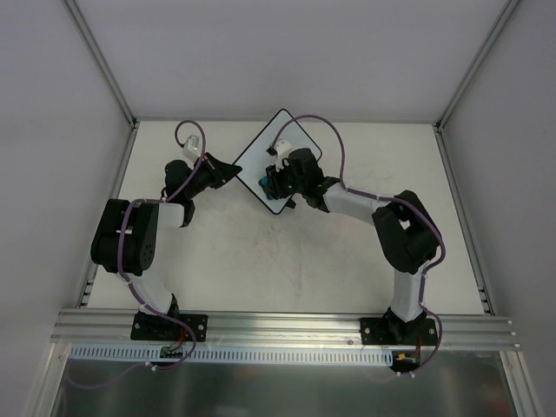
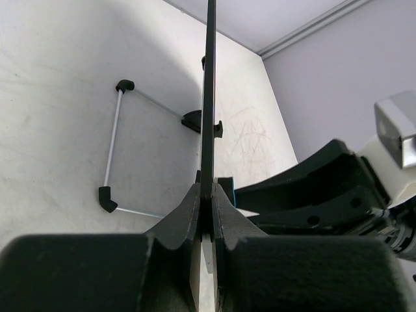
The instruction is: Erase the whiteboard
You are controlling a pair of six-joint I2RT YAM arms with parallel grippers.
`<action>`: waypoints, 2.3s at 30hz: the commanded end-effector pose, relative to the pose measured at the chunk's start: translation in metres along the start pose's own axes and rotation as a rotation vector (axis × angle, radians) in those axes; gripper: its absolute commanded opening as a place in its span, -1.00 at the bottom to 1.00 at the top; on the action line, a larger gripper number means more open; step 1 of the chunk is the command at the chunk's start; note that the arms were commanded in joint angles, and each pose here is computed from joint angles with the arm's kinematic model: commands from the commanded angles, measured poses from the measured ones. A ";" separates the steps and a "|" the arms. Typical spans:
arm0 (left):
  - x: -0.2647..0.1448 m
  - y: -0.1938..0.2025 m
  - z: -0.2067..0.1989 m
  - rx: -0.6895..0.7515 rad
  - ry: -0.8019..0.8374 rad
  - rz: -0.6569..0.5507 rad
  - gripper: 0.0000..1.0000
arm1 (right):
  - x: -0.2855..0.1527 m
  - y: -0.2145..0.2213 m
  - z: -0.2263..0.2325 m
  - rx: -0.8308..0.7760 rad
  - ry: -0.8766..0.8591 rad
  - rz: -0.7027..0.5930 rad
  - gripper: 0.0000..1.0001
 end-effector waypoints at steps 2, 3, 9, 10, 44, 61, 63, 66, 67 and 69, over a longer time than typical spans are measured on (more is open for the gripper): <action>0.004 0.001 -0.025 0.039 0.077 0.030 -1.00 | -0.023 -0.026 -0.009 0.018 0.092 -0.126 -1.00; 0.004 0.000 -0.025 0.041 0.077 0.028 -1.00 | -0.027 -0.028 -0.013 0.020 0.119 -0.143 -1.00; 0.004 0.000 -0.025 0.035 0.078 0.029 -1.00 | -0.051 -0.028 -0.025 0.039 0.208 -0.209 -1.00; 0.004 0.000 -0.026 0.036 0.078 0.027 -1.00 | -0.054 -0.028 -0.027 0.045 0.220 -0.214 -1.00; -0.001 -0.001 -0.028 0.039 0.081 0.027 -0.87 | -0.148 0.119 -0.093 0.374 0.623 0.444 -0.97; -0.003 -0.003 -0.030 0.046 0.084 0.019 -0.64 | -0.129 0.144 -0.091 0.413 0.589 0.476 -0.04; -0.004 -0.003 -0.031 0.047 0.081 0.015 -0.60 | -0.129 0.143 -0.091 0.413 0.590 0.473 0.11; -0.004 -0.003 -0.031 0.048 0.081 0.013 -0.44 | -0.130 0.143 -0.091 0.414 0.593 0.472 0.49; -0.004 -0.003 -0.030 0.047 0.080 0.014 -0.39 | -0.131 0.144 -0.091 0.413 0.603 0.472 0.57; -0.004 -0.003 -0.030 0.047 0.079 0.013 -0.28 | -0.132 0.141 -0.093 0.412 0.607 0.454 0.82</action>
Point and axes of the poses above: each gripper's point midway between its finger pads, its own x axis out along the fingers, its own z axis along the line the jaws close on, y = z × x, the point moved 2 cm from there along -x, back along the fingers, and after that the axes turned 2 degrees about -x, right-handed, at the moved point
